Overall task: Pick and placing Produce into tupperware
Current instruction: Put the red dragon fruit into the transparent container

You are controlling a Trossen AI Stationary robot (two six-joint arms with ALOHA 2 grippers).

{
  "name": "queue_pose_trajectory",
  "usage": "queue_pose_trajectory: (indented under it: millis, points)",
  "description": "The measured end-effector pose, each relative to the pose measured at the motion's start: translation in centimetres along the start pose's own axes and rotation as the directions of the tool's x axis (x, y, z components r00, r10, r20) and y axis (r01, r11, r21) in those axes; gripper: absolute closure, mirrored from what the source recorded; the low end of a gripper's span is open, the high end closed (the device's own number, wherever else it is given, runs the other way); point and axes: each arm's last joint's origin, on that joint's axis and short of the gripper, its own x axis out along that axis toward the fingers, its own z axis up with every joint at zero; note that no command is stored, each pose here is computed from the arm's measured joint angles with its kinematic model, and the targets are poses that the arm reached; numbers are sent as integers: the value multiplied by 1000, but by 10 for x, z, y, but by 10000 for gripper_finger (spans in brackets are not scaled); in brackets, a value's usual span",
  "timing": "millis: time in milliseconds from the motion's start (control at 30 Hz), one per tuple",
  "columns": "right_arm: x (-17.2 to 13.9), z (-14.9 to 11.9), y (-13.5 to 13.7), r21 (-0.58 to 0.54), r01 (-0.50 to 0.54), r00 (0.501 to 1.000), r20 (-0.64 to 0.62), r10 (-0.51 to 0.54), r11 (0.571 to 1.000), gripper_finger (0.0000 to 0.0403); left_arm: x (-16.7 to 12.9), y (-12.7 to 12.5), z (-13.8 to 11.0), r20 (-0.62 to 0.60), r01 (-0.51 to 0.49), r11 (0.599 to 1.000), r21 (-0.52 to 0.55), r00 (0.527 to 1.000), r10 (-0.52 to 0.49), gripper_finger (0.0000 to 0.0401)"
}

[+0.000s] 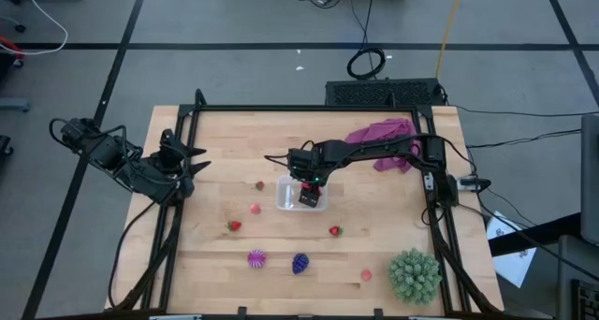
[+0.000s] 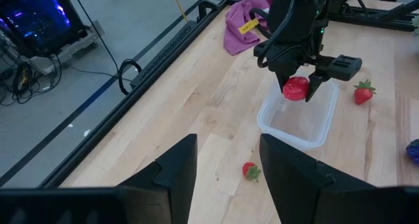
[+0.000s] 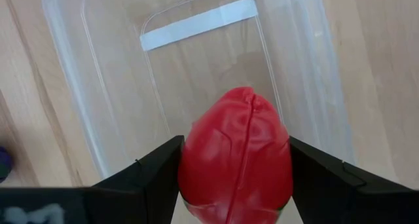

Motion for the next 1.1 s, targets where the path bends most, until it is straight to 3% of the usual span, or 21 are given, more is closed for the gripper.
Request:
queue_pose_trajectory:
  millis: [733,1100]
  points:
    - [0,4,1,-29,-12,999,41,13,1000,167,0,0,0,0,0,1000,18,1000,0,231]
    - [1,3,4,18,-15,999,39,14,1000,167,0,0,0,0,0,1000,15,1000,0,231]
